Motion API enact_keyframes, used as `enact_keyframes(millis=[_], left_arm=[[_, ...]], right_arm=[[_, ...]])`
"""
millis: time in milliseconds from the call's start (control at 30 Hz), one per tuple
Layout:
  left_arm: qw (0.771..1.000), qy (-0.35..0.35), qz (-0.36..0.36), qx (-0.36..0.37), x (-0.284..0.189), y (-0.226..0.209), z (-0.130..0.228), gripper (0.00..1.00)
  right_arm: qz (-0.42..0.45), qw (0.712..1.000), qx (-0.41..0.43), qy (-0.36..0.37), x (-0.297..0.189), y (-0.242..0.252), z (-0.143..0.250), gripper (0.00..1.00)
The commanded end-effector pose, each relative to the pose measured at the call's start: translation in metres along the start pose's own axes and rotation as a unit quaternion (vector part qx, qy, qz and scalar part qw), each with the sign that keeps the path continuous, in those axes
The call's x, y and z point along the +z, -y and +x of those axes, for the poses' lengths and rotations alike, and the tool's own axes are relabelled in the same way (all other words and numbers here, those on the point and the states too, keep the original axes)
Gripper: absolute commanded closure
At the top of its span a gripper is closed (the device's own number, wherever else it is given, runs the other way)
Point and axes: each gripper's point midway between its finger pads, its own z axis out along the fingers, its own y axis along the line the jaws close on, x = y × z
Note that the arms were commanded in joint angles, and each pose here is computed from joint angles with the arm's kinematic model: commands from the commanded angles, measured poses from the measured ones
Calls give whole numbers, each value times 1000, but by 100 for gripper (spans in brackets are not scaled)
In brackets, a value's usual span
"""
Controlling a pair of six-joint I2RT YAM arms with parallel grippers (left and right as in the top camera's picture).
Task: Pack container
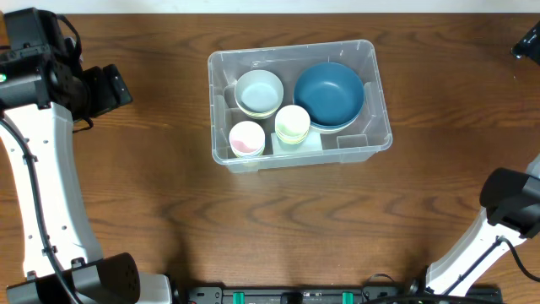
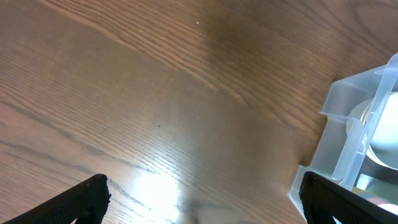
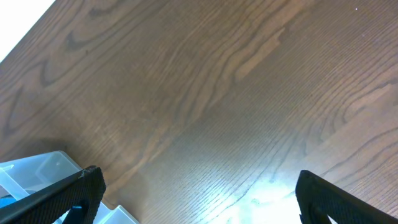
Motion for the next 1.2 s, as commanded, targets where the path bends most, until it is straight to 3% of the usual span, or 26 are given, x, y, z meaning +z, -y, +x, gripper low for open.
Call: enact_keyframes(millis=[0,367,500,567,700,833,1000,1167], left_arm=[[1000,-4,-6,-8,2,-3,1,2],[1000,8,-4,-7,-11,-4,3,2],[997,77,14,-8,-56,-4,4,2],[989,144,31,-6,-85,0,-1,2],[954,291,73,-2,-143,8,-9,2],[904,412,114,2,-183,14,-2,2],[848,505,160,10,-195,19,24,2],[804,555,214,31,-171,34,53,2]], right_arm=[[2,1000,8,3,-2,2,-1,1],[2,1000,8,3,-2,2,-1,1],[2,1000,8,3,-2,2,-1,1],[2,1000,8,3,-2,2,-1,1],[2,1000,8,3,-2,2,-1,1],[2,1000,8,3,-2,2,-1,1],[2,1000,8,3,-2,2,-1,1],[2,1000,8,3,-2,2,-1,1]])
